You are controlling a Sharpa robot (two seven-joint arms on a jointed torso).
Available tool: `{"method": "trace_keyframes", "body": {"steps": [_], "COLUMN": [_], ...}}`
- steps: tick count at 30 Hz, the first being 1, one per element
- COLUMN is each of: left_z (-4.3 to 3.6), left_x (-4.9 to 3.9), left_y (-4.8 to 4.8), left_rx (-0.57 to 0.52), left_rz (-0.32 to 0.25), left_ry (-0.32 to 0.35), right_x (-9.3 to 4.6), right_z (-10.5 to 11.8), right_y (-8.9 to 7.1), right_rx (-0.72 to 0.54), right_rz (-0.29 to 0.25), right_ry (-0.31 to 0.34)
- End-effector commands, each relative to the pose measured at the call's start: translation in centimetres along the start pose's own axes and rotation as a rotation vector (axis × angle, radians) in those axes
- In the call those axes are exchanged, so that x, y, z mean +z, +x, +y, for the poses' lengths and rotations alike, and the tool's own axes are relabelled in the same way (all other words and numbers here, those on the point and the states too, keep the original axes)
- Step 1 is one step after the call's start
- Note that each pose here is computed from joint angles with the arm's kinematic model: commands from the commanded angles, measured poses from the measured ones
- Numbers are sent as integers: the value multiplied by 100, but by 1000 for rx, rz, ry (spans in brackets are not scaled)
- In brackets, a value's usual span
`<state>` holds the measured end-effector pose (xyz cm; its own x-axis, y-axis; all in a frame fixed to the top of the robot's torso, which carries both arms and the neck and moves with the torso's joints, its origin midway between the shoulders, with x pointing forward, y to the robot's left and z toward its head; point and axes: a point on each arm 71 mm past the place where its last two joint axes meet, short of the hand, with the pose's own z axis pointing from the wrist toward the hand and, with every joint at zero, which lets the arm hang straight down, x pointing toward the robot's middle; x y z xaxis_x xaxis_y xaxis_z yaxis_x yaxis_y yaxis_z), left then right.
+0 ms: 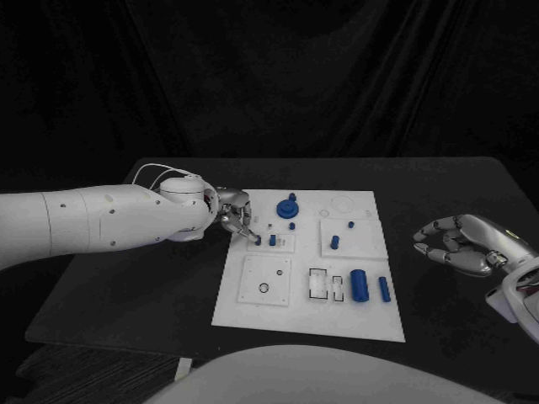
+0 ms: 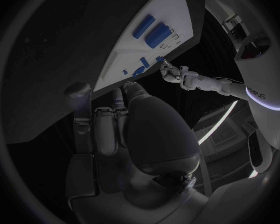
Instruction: Assemble the parts on the task board
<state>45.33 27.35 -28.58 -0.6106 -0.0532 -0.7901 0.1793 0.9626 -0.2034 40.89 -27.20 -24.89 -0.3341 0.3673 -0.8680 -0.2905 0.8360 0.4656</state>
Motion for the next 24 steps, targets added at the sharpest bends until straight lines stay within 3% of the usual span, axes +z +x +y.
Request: {"method": "trace_keyframes", "body": {"steps": [1,24], "left_z": [13,-18], "left_x": [6,-24], "left_y": [0,-22], "left_rx": [-1,-11], "left_rz": [-12,-52], "left_ry": [-4,53], "right_x": [3,0], "right_z": [-12,-25], "right_y": [19,18], "right_rx": [-2,-2], "right_rz": [12,12], "right_ry": [19,24]}}
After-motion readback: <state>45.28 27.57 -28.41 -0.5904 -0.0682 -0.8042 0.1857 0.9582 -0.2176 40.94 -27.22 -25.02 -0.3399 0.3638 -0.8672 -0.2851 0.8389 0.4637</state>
